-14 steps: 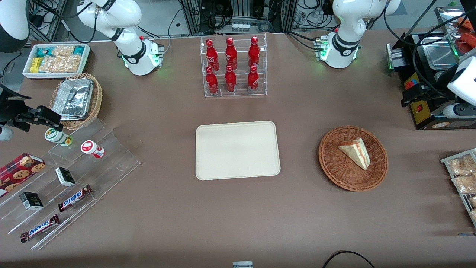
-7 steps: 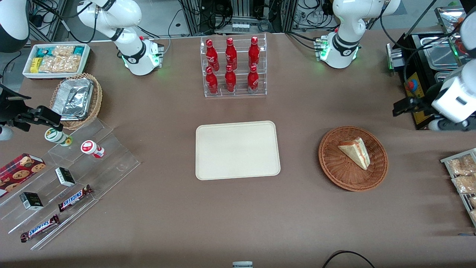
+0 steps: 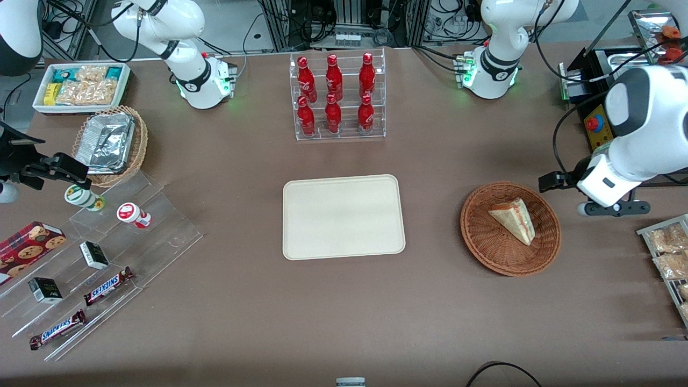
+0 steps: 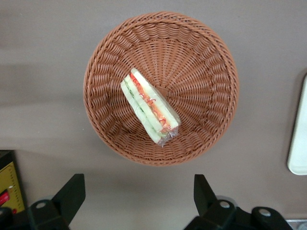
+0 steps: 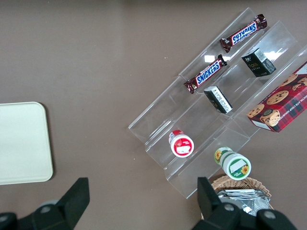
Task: Place sandwich from basket to tray
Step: 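Move the left gripper over the wicker basket above the sandwich, then lower the open left gripper onto the wrapped sandwich and close it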
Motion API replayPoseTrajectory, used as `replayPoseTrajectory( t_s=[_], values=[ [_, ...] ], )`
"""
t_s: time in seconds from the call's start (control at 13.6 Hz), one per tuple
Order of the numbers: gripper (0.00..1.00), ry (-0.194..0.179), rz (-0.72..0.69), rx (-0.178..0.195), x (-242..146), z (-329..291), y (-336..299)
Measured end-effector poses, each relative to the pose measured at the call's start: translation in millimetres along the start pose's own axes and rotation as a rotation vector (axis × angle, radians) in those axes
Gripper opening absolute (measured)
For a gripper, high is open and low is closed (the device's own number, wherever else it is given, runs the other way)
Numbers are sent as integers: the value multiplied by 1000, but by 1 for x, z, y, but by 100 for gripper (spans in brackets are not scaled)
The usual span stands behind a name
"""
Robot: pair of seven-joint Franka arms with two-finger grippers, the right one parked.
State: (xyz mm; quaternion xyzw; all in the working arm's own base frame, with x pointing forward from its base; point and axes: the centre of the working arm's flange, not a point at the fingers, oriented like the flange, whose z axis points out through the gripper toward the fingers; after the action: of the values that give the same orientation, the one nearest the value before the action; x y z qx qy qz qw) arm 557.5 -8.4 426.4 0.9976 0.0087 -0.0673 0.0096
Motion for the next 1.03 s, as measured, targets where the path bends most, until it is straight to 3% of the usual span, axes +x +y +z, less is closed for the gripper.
replayPoseTrajectory(
  t_s=[0.22,0.51,0.81,1.03],
  values=[
    [100,-19,-16,1,-4,25,-1],
    [100,-18,-131,2,1,38,-1],
    [100,53,-419,-15,4,50,6],
    [100,67,-547,-22,1,60,26]
  ],
)
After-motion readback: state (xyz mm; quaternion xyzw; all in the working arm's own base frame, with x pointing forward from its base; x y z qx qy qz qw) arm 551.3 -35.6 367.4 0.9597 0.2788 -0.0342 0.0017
